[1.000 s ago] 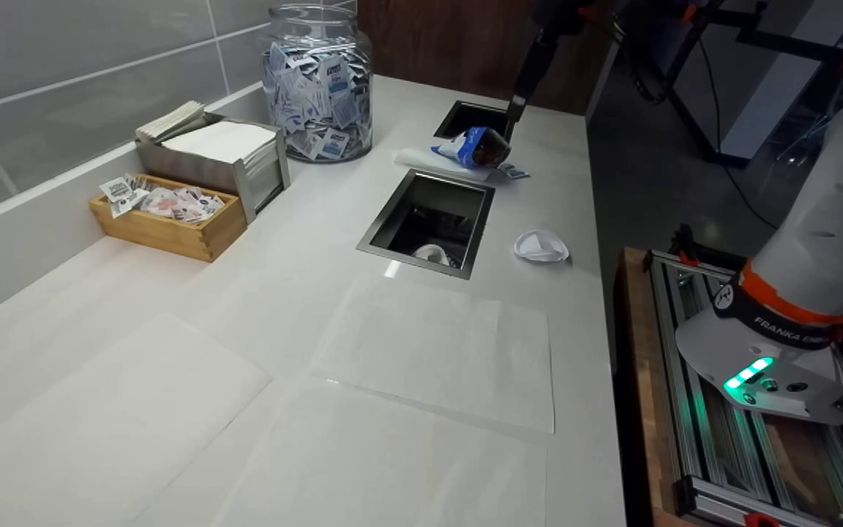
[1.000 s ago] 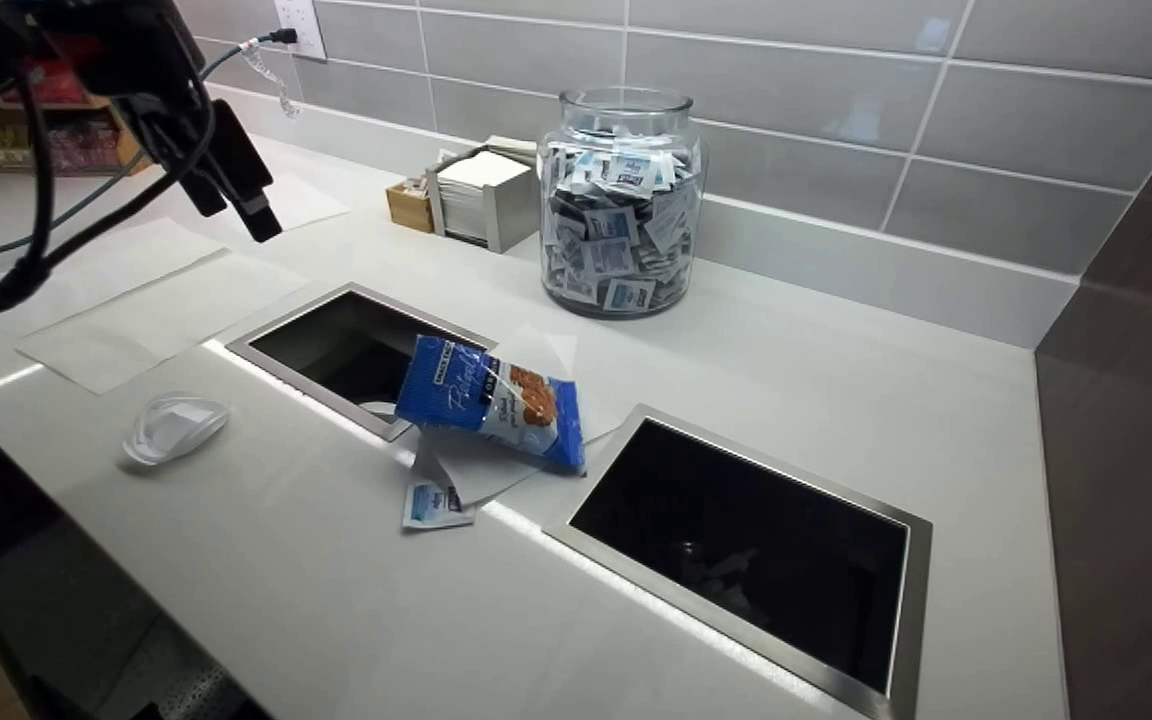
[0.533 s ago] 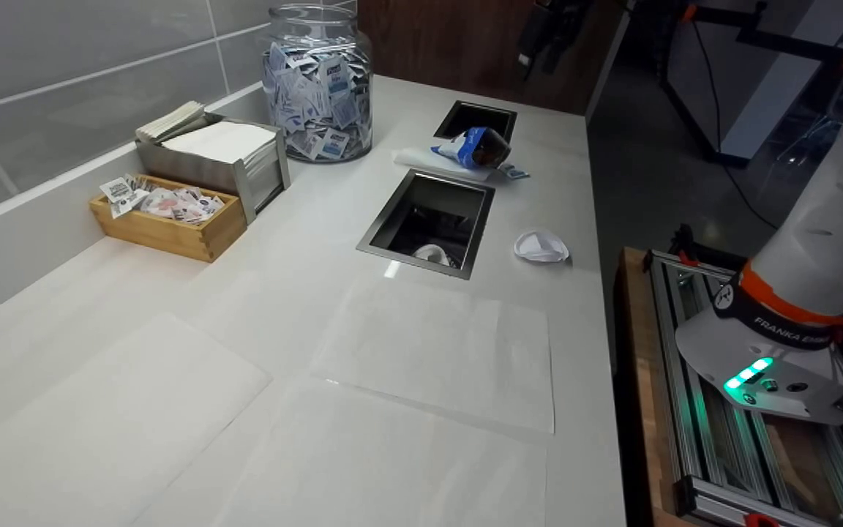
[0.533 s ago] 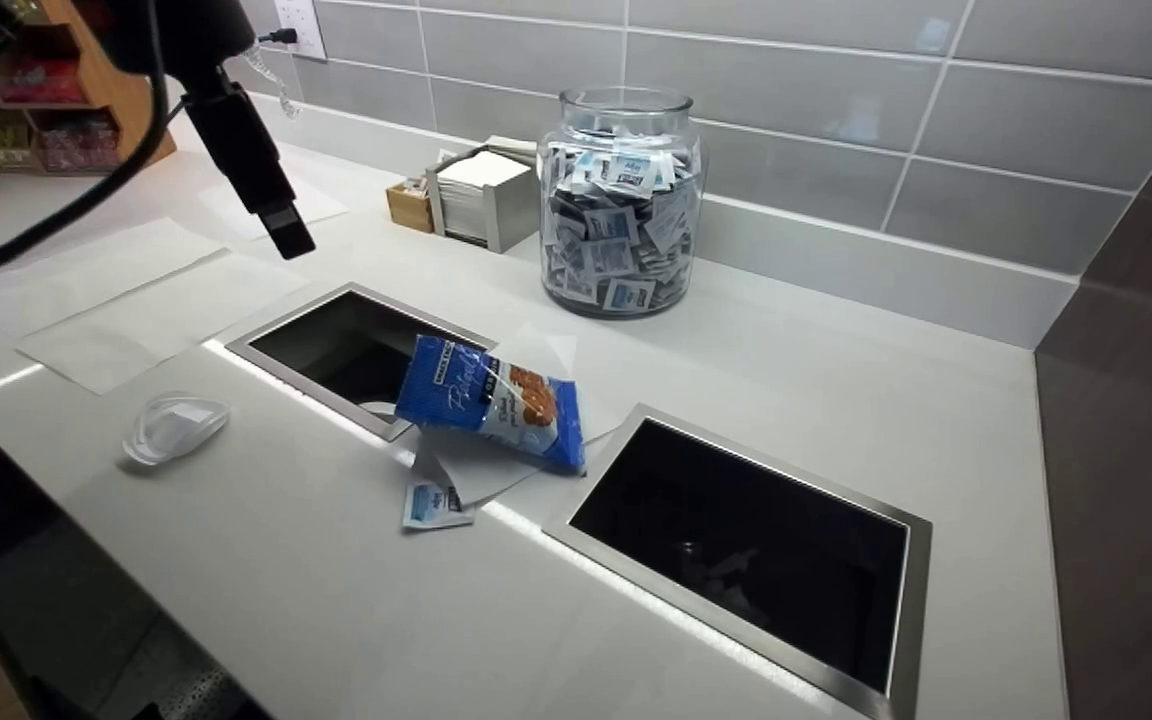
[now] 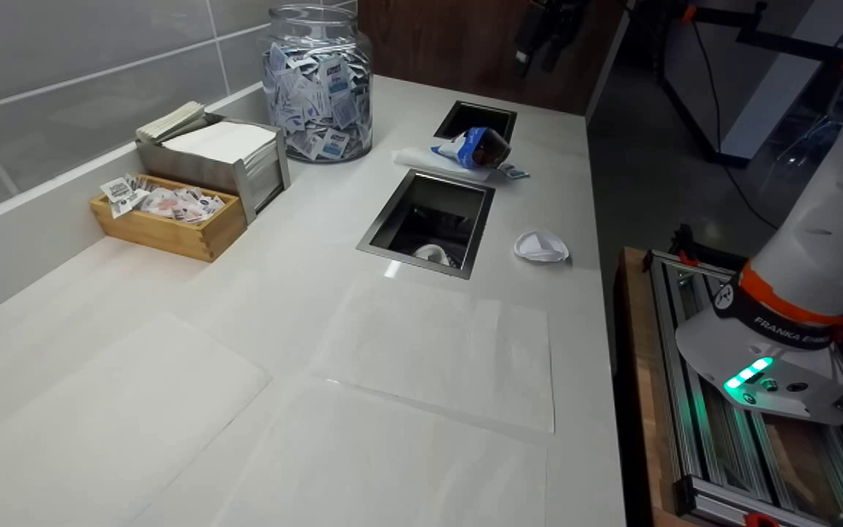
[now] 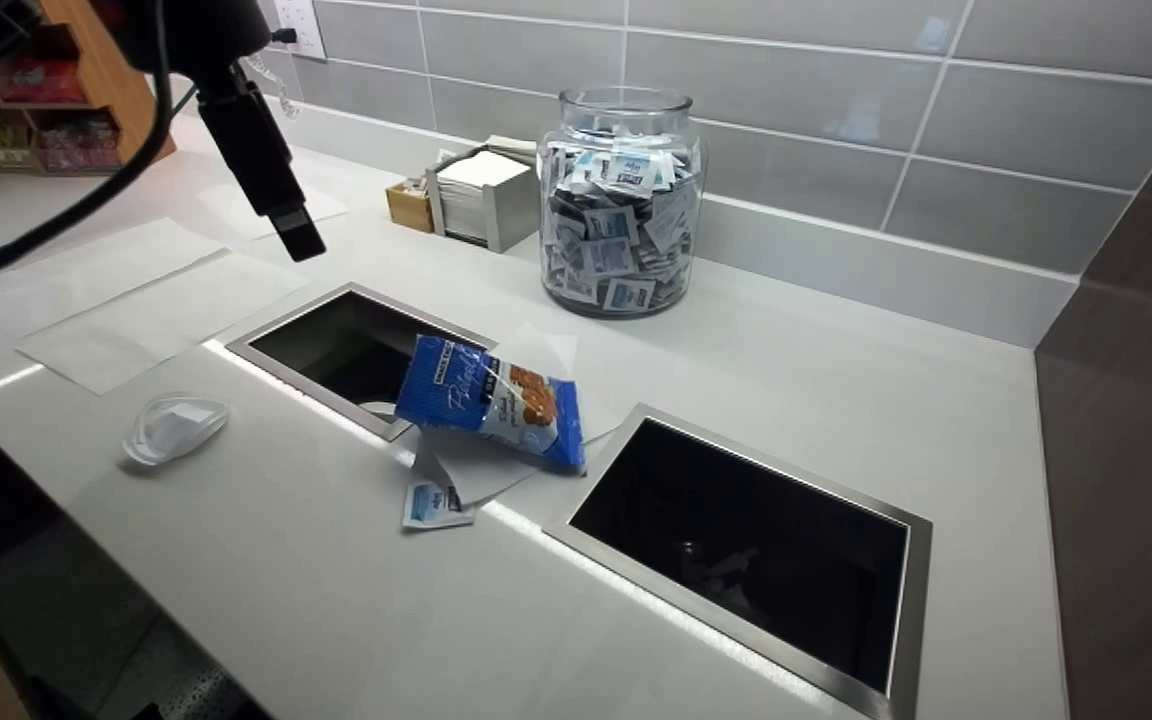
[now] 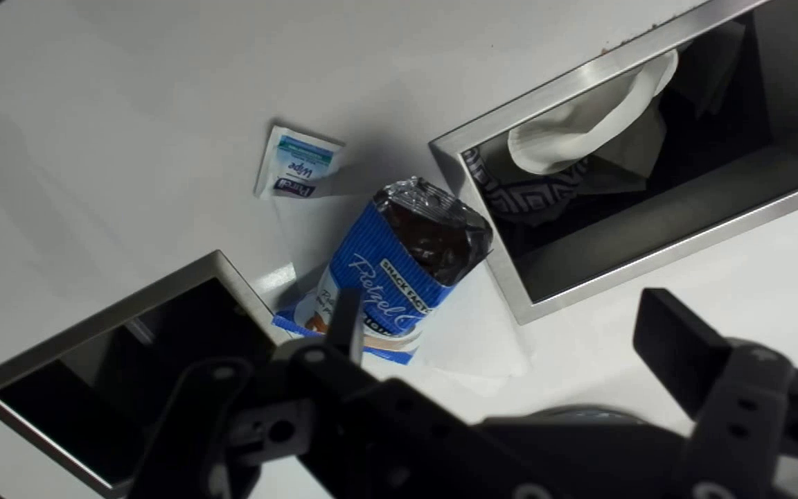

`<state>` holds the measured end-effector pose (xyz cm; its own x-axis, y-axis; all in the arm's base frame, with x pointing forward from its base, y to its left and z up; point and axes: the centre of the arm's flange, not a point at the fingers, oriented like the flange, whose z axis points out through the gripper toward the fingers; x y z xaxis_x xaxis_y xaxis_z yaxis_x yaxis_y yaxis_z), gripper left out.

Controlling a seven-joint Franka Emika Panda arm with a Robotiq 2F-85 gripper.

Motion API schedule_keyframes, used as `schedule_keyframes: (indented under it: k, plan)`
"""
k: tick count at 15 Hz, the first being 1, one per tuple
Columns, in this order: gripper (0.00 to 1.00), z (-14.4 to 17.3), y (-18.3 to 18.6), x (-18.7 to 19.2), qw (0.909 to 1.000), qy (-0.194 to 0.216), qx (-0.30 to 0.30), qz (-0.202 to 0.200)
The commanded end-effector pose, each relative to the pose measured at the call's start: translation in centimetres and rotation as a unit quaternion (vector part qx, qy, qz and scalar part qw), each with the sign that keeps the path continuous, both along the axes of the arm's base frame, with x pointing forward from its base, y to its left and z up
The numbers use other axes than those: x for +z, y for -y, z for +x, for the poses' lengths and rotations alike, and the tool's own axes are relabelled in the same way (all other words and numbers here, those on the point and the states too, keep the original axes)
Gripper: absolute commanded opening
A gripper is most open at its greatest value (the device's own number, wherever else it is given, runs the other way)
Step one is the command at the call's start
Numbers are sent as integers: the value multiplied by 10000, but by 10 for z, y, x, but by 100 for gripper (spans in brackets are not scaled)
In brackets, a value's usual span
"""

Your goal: Empty the blue packet into the garbage shoot

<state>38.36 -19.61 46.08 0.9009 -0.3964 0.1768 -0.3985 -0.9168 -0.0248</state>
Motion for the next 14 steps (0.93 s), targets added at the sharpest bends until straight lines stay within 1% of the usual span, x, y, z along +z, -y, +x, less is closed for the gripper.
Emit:
schedule_keyframes:
  k: [1, 3, 5, 8, 11, 14]
  plan:
    - [100, 18, 57, -6, 9951, -163, -899, 377]
    - [100, 24, 83, -10, 9894, -243, -1291, 616]
    - [100, 35, 107, -16, 9813, -384, -1713, 784]
    - [100, 59, 131, -30, 9687, -633, -2197, 964]
    - [100, 88, 145, -43, 9596, -925, -2395, 1149]
    - [100, 115, 148, -50, 9540, -1201, -2486, 1166]
